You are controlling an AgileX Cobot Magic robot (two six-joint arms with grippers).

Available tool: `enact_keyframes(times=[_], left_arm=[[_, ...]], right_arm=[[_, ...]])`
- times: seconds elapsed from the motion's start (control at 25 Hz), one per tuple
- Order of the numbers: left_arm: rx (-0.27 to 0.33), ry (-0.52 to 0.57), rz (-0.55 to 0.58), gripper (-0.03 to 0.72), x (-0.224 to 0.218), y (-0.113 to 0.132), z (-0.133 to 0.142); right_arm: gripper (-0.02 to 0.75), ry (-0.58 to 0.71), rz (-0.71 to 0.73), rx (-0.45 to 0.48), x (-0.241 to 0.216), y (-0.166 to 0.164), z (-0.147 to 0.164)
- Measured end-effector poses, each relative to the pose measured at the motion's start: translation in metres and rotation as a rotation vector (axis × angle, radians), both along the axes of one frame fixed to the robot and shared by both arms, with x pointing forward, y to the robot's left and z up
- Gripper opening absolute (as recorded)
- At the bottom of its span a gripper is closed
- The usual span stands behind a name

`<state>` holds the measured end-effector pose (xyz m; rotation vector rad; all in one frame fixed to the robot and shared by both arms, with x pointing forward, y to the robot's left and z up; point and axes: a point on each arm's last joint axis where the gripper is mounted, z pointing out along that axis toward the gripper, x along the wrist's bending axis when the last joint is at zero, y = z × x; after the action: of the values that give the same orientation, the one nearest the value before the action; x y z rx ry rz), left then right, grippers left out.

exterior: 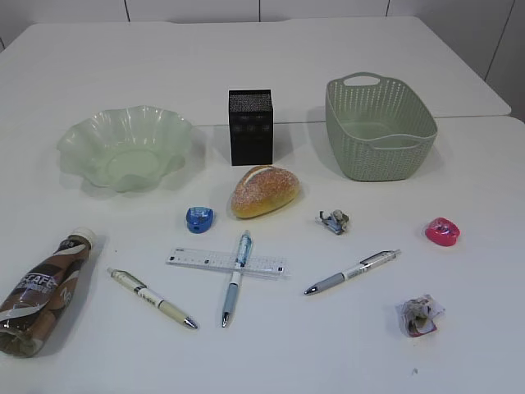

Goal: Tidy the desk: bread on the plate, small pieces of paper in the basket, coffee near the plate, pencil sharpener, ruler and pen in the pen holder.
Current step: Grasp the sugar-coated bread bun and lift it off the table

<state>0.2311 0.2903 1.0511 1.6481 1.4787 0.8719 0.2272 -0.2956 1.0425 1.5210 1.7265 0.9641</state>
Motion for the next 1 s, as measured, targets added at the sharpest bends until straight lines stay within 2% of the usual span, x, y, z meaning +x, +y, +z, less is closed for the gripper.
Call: enact_keyframes(times=[1.0], left_arm=[[0.0,0.0,0.0,0.52,0.0,0.0,0.0]], right_arm=[[0.551,0.0,0.0,0.0,0.0,0.0,0.0]])
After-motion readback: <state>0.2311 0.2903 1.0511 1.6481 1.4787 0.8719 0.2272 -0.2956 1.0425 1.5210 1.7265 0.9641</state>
